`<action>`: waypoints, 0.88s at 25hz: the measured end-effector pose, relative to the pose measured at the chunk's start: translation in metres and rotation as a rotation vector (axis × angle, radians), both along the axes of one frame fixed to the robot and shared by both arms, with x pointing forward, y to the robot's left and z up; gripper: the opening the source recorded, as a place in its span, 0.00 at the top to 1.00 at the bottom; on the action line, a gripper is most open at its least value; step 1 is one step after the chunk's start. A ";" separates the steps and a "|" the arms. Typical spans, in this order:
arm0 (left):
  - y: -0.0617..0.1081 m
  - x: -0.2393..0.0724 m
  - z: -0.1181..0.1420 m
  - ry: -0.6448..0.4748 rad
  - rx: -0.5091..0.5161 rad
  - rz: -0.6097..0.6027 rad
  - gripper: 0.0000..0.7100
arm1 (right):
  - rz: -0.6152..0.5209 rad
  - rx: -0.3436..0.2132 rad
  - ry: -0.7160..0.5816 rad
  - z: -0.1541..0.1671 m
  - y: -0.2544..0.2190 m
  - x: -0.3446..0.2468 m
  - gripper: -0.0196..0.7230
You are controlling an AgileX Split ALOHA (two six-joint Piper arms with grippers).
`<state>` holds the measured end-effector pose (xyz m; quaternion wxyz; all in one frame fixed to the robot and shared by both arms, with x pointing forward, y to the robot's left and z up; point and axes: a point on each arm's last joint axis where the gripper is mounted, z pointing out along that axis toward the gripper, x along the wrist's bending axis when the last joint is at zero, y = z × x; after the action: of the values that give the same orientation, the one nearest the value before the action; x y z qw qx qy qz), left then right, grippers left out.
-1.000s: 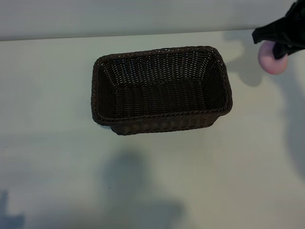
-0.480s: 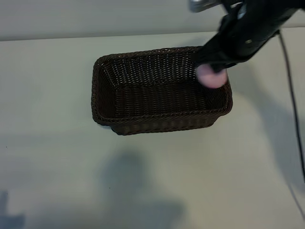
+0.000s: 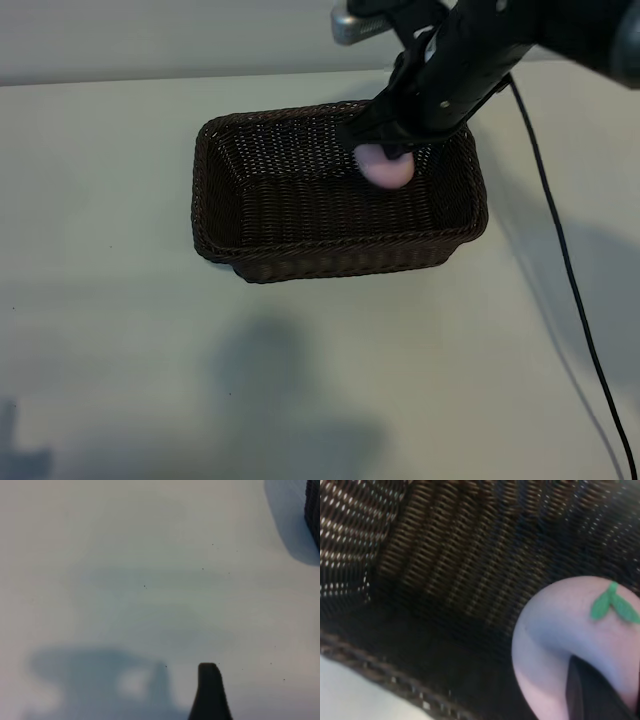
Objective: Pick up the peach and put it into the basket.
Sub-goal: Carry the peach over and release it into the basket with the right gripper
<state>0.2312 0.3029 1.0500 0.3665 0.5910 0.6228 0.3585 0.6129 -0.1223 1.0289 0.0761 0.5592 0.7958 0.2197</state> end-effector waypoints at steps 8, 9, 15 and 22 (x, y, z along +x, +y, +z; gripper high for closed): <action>0.000 0.000 0.000 0.000 0.002 -0.001 0.25 | -0.006 -0.040 0.096 -0.061 0.008 0.017 0.92; 0.000 0.000 0.000 0.000 0.002 -0.001 0.25 | -0.006 -0.043 0.102 -0.064 0.008 0.018 0.92; 0.000 0.000 0.000 0.000 0.002 -0.001 0.25 | -0.007 -0.041 0.108 -0.066 0.008 0.018 0.88; 0.000 0.000 0.000 0.000 0.002 -0.001 0.25 | -0.002 -0.048 0.128 -0.066 0.008 0.016 0.33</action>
<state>0.2312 0.3029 1.0500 0.3661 0.5917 0.6222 0.3588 0.6289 -0.1145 0.9629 0.0388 0.5708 0.8036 0.1643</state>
